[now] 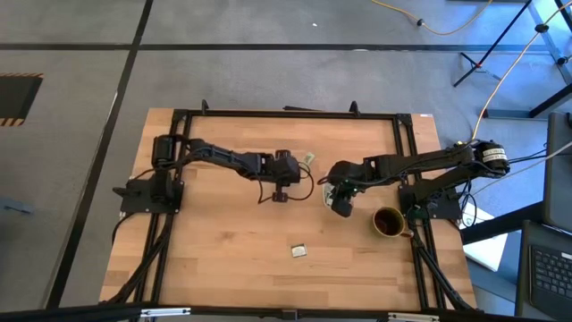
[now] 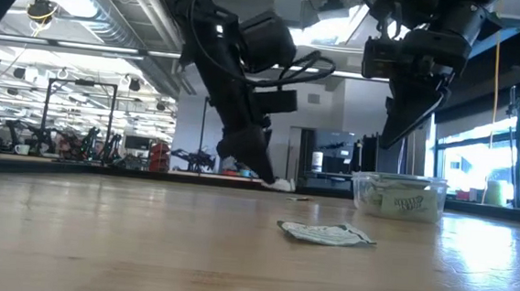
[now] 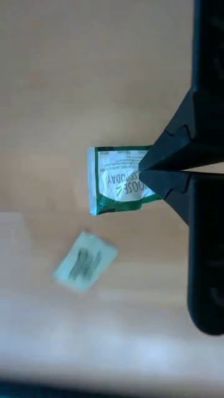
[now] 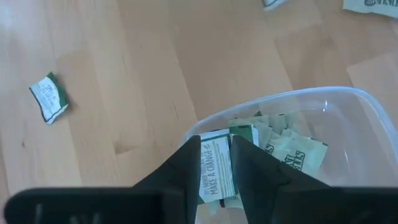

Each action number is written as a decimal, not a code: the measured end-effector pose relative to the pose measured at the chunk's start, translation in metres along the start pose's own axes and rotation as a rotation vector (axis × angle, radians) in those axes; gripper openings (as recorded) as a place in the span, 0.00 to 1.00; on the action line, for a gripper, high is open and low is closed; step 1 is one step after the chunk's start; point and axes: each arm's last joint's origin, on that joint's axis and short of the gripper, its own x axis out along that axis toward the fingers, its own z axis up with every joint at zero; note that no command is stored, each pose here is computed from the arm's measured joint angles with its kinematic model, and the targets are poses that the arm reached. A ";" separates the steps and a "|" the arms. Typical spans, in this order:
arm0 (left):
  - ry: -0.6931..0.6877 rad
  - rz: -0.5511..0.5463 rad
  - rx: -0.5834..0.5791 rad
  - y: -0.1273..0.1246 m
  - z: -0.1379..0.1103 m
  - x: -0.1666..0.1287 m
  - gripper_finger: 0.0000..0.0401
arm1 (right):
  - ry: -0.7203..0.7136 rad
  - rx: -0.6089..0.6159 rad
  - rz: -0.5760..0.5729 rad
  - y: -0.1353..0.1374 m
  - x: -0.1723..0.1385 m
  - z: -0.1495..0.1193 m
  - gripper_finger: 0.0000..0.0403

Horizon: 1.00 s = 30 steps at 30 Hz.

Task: Pick and place items into bin
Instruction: Put the truvia packet into the transparent bin

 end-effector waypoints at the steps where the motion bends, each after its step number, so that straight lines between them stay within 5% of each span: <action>1: 0.001 0.038 0.018 -0.003 0.002 -0.001 0.00 | -0.002 -0.002 0.001 0.000 0.000 0.000 0.24; 8: -0.007 0.377 0.232 -0.034 0.019 -0.016 0.00 | -0.053 -0.035 0.019 0.002 0.000 0.005 0.24; 16: -0.116 0.573 0.439 -0.080 0.043 -0.042 0.00 | -0.124 -0.188 -0.012 0.003 -0.001 0.011 0.24; 21: -0.127 0.648 0.506 -0.098 0.049 -0.054 0.00 | -0.157 -0.237 -0.099 0.001 -0.001 0.013 0.24; 30: -0.092 0.701 0.520 -0.100 0.048 -0.056 0.00 | -0.248 -0.295 -0.089 0.004 -0.003 0.021 0.24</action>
